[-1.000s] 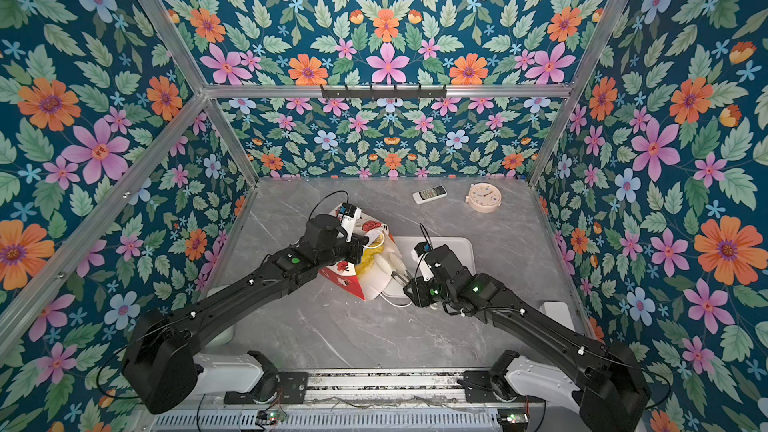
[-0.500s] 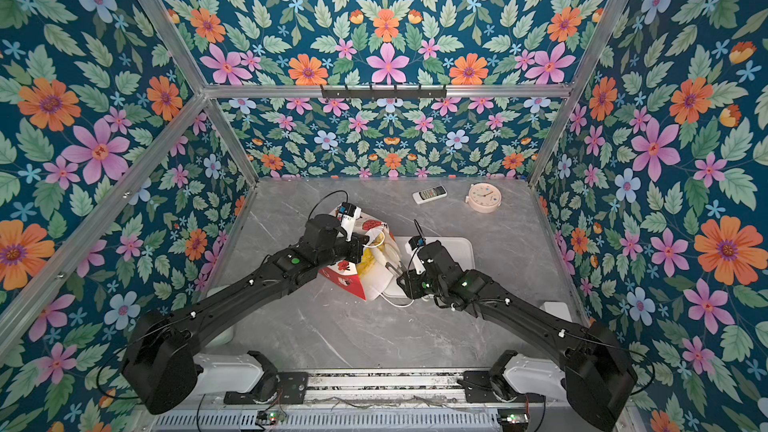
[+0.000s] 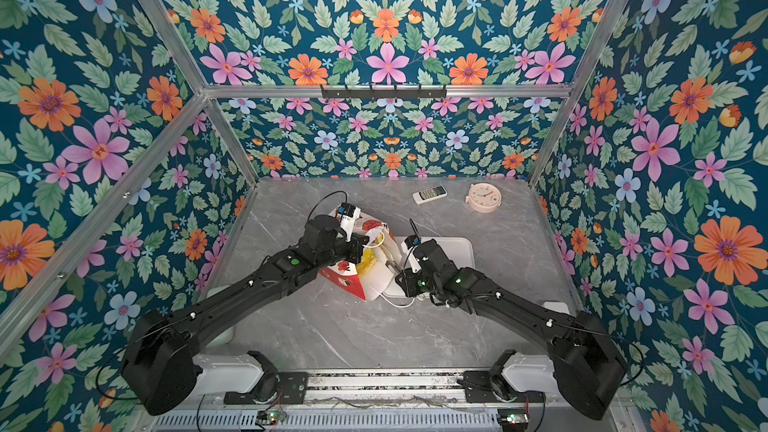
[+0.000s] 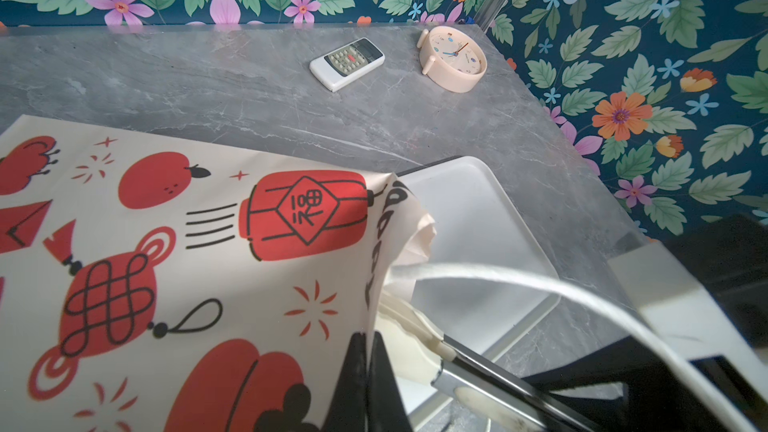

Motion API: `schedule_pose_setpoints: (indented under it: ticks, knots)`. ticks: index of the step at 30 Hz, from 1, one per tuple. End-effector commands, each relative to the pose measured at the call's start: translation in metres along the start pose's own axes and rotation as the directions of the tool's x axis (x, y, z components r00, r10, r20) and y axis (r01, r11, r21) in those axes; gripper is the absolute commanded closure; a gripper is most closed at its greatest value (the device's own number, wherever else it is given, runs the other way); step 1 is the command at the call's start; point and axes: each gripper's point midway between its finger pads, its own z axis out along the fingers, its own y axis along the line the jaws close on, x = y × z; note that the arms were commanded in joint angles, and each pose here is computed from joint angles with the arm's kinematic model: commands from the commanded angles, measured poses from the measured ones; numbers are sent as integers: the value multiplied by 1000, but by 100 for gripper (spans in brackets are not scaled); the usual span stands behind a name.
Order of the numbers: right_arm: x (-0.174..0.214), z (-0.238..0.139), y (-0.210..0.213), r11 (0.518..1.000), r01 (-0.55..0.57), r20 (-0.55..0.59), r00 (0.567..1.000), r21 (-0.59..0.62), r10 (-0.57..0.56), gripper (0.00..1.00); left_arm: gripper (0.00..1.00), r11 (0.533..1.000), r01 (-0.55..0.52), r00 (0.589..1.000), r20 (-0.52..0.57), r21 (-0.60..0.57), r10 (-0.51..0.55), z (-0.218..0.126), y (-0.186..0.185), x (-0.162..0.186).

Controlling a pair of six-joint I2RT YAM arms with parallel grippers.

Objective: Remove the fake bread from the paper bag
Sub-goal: 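Insert the tongs into the bag and pinch a yellow bread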

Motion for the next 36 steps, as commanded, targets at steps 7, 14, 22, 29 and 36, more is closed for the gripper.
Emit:
schedule_pose_setpoints:
  ticks: [7,14,22,29,36]
  knots:
    - [-5,-29,10,1000,-1,26,1000,-22,2,76,100,995,79,993,88,-53,-74,-2,8,-22]
    - [1,-42,9,1000,-9,20,1000,-14,9,73,100,990,118,989,99,-81,-110,8,14,-25]
    - [-10,-23,17,999,-5,16,1000,-47,6,64,100,990,132,989,76,-44,-128,18,8,-20]
    - [-16,-24,23,997,-16,20,1000,-71,18,70,100,990,132,989,72,-47,-128,19,9,-18]
    - [-16,-32,27,996,-26,23,999,-88,28,63,100,990,130,990,68,-55,-126,20,11,-17]
